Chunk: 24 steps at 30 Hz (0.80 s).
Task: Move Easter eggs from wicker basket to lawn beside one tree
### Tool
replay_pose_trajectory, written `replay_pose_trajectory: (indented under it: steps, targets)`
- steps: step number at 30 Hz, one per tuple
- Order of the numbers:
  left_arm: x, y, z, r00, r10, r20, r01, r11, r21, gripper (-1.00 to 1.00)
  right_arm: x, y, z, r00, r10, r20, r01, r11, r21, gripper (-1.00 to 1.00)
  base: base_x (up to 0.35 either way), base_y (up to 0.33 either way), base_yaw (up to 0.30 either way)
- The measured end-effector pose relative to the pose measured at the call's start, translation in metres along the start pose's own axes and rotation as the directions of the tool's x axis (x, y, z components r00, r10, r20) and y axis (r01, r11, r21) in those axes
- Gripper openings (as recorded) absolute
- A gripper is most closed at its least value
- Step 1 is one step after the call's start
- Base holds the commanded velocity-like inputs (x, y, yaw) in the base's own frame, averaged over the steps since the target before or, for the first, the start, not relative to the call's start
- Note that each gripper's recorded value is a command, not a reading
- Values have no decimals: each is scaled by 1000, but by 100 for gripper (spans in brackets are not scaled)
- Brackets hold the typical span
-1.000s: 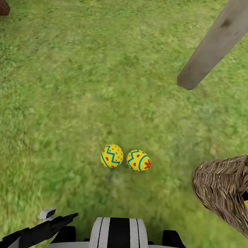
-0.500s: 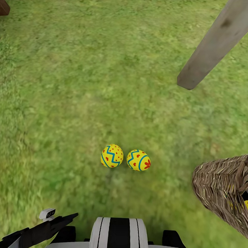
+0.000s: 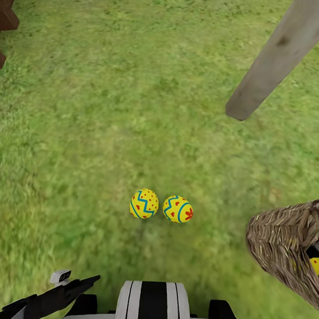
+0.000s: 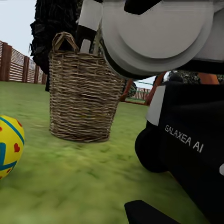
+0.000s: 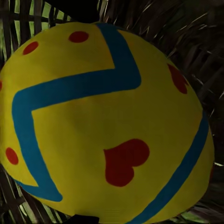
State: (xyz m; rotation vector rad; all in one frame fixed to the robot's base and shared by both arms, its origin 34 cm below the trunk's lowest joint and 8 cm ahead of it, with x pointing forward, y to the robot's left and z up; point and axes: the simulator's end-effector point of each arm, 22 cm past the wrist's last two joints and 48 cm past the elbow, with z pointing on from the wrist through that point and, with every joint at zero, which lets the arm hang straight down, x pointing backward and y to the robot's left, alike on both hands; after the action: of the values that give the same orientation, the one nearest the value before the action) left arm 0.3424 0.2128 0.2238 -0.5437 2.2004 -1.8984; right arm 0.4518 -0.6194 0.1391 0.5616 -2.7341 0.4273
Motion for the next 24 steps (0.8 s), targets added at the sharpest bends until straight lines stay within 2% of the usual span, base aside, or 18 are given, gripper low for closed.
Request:
replay_pose_trajectory:
  steps: [12,17,18,21,24]
  targets:
    - [-10,-16,3,999,44,4,-44,999,19,100,-8,-9,-22,999,16,42,-16,1000,6,-100,0,0,0]
    - [-14,-23,4,998,62,6,-62,998,26,100,-12,-8,-32,997,54,64,-53,998,-16,-100,0,0,0]
    - [-15,-24,4,998,65,7,-65,997,28,100,-13,-5,-34,996,58,67,-56,998,-32,-100,0,0,0]
    - [-18,-28,4,997,76,8,-77,997,33,100,-15,17,-42,995,64,76,-53,988,-143,-100,0,0,0]
    - [-20,-33,5,996,88,9,-88,995,37,100,-15,21,-49,994,69,81,-54,982,-179,-100,0,0,0]
